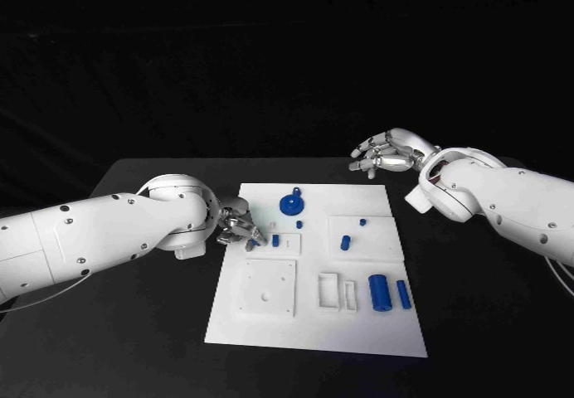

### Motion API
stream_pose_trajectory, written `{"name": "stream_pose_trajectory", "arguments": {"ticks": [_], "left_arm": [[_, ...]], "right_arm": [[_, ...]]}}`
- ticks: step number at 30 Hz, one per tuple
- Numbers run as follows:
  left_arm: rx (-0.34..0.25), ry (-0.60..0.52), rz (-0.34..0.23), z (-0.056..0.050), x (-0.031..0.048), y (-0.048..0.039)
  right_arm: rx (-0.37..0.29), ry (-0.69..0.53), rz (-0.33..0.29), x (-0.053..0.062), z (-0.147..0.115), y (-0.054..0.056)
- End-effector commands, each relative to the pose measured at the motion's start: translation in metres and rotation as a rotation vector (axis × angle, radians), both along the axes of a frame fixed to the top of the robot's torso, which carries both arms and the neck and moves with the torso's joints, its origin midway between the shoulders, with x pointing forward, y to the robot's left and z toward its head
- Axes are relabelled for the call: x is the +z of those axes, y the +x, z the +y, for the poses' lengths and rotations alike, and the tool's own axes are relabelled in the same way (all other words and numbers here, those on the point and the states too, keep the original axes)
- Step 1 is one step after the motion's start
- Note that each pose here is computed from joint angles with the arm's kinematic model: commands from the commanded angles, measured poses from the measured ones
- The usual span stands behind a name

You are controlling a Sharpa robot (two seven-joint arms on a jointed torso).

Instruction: Assemble the parts on the task board

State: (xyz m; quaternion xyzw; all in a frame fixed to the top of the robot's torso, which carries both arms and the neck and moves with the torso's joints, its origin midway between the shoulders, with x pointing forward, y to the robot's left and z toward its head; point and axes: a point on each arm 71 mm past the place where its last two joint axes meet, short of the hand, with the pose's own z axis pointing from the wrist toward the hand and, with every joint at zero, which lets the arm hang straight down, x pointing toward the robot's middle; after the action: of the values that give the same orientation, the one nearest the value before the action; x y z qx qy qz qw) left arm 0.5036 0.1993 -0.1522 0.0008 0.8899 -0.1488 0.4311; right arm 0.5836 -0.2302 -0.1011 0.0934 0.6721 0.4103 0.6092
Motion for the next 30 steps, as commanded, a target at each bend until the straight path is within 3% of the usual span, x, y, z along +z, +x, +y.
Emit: {"name": "stream_pose_trajectory", "arguments": {"ticks": [1,13,30], "left_arm": [[-0.021,0.051,0.064,0.0013,-0.0107,-0.0047],[-0.031,0.064,0.070,0.0014,-0.0113,-0.0048],[0.017,0.029,0.032,0.0036,-0.0088,0.0006]], "right_arm": [[0.016,0.001,0.003,-0.0002,0.0012,-0.0006],[0.017,0.001,0.004,-0.0003,0.0015,-0.0006],[0.016,0.001,0.003,-0.0002,0.0012,-0.0006]]}}
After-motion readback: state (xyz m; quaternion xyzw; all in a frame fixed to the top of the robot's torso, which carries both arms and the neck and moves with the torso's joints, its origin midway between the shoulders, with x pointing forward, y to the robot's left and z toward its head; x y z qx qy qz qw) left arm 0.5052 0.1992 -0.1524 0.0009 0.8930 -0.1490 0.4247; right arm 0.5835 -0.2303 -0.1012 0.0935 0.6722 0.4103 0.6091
